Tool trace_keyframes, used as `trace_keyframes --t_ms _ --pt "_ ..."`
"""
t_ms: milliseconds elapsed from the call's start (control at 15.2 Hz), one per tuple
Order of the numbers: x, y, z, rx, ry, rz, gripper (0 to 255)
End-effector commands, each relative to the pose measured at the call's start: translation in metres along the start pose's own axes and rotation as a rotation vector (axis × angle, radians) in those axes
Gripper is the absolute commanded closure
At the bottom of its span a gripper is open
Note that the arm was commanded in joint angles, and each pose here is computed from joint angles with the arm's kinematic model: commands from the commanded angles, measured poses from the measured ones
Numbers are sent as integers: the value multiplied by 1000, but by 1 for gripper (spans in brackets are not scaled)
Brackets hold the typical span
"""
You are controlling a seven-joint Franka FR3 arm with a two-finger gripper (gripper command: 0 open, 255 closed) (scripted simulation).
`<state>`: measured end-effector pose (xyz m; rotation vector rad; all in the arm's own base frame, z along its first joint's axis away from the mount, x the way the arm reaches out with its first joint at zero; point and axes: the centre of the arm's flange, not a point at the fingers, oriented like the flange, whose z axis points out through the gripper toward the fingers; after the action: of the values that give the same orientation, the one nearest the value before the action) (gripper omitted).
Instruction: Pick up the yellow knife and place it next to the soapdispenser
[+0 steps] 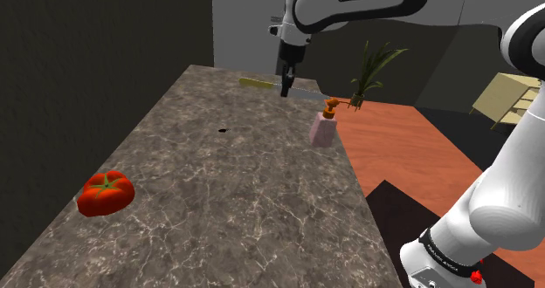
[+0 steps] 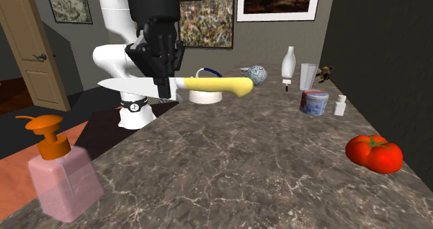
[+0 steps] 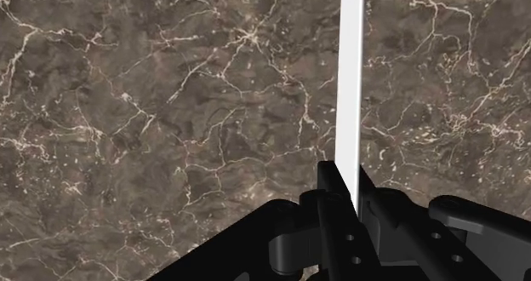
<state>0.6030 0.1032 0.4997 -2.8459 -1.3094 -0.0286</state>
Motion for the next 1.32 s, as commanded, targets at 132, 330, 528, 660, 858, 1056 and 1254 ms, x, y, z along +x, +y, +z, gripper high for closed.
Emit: trace_keyframes --t_ms 132,330,528,660,858,1056,1254 --pt "-2 0 20 0 0 0 255" --pt "-2 0 36 0 0 0 255" --pt "-3 0 52 0 0 0 255" --pt "-3 0 62 0 0 0 255" --pt "-3 0 78 0 0 0 255" --pt "-3 0 94 0 0 0 255" --pt "-4 0 110 0 0 0 255"
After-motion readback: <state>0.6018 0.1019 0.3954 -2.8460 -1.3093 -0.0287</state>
